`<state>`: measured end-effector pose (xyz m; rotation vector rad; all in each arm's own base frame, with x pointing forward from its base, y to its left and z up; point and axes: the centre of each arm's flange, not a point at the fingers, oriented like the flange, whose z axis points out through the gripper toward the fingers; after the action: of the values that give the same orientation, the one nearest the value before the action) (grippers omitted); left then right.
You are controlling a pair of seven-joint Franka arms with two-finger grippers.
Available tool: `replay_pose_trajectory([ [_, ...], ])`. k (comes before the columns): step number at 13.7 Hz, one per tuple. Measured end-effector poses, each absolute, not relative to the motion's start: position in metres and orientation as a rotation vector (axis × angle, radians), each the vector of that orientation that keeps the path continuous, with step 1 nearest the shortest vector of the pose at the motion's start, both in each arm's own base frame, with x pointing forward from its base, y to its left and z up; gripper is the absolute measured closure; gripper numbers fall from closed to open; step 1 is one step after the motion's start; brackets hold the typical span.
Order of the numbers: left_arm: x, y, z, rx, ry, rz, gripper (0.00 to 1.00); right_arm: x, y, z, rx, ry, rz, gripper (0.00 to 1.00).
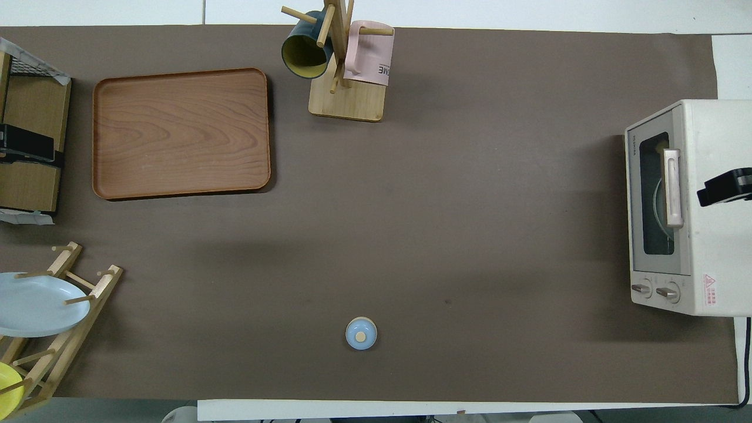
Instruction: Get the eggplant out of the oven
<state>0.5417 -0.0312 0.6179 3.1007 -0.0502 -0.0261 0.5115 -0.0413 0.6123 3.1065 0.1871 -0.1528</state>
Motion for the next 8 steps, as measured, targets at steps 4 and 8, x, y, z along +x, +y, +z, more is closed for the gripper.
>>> replay_pose_trajectory([
  [4,0.542,-0.031,0.618,3.101,-0.050,-0.027,0.00,0.531,-0.046,0.535,3.042,0.211,-0.188,0.96],
  [8,0.542,-0.031,0.618,3.101,-0.050,-0.027,0.00,0.556,-0.049,0.492,2.980,0.246,-0.202,0.99],
])
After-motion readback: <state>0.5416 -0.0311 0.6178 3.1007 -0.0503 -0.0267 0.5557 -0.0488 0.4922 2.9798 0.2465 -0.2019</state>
